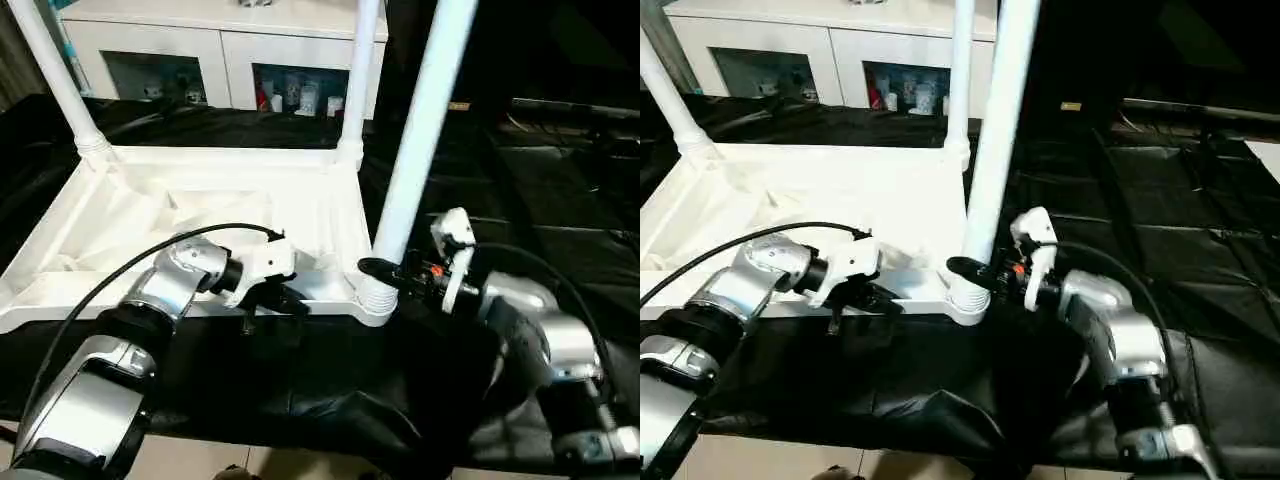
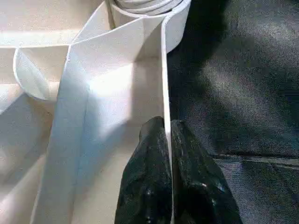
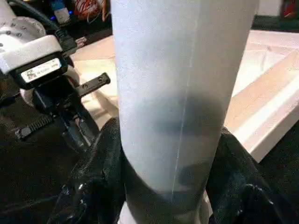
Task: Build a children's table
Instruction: Insert table leg to table base
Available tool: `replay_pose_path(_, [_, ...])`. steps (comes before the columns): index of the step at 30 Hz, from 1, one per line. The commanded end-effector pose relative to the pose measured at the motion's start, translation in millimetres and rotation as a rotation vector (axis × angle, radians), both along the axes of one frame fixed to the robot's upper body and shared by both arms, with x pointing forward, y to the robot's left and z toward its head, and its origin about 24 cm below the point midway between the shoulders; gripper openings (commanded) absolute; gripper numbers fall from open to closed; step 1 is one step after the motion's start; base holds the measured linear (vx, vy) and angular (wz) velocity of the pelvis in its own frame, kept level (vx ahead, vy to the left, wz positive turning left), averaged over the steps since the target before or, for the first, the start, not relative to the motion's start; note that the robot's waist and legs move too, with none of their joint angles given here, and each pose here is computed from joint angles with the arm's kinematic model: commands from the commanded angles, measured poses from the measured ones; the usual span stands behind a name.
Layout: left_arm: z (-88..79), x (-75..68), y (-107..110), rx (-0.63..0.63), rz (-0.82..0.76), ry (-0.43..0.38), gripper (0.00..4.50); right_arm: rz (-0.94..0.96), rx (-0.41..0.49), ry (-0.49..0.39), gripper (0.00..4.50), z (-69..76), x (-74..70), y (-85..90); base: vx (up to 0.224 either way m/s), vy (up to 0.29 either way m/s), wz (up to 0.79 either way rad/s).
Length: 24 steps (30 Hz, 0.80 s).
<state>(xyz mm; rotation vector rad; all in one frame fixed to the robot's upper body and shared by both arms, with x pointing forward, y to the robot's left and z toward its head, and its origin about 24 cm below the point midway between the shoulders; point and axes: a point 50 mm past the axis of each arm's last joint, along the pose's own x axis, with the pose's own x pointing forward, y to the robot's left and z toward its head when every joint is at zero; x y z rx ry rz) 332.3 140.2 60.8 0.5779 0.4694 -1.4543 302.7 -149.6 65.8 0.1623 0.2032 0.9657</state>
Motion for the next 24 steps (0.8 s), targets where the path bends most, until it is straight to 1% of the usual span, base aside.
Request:
replay_pose_path(1, [21.1,10.3,-9,-0.083,0.009,-0.106,0.00,-0.057,-0.012,0.060,1.86,-20.0,-6.7,-6.0,0.000,0.000,0.00])
replay_pose_path(3, [21.9,11.7,-9,-0.084,0.019,-0.111,0.00,-0.077,-0.005,0.047,1.86,-23.7,-9.4,-6.6,0.000,0.000,0.00])
replay_pose_path(8, [23.2,13.6,-9,-0.088,0.030,-0.118,0.00,-0.105,0.009,0.028,1.86,-26.9,-12.6,-7.8,0.000,0.000,0.00])
replay_pose_path(9, [24.3,15.4,-9,-0.086,0.039,-0.126,0.00,-0.129,0.005,0.005,1.86,-30.6,-16.2,-8.5,0.000,0.000,0.00])
replay_pose_path(10, [24.3,15.4,-9,-0.086,0.039,-0.126,0.00,-0.129,0.005,0.005,1.86,-30.6,-16.2,-8.5,0.000,0.000,0.00])
replay_pose_path(11, [25.0,16.4,-9,-0.084,0.043,-0.130,0.00,-0.121,-0.012,-0.003,1.86,-33.4,-18.9,-7.6,0.000,0.000,0.00])
replay_pose_path(15, [26.6,18.0,-10,-0.087,0.046,-0.140,0.00,-0.085,-0.043,-0.024,1.86,-35.8,-23.5,-4.2,0.000,0.000,0.00])
replay_pose_path(19, [27.0,18.3,-10,-0.084,0.042,-0.139,0.00,-0.030,-0.074,-0.021,1.86,-35.9,-25.9,0.4,0.000,0.000,0.00])
replay_pose_path(24, [25.7,16.8,-9,-0.072,0.019,-0.130,0.00,0.081,-0.123,0.031,1.86,-36.6,-24.6,7.4,0.000,0.000,0.00])
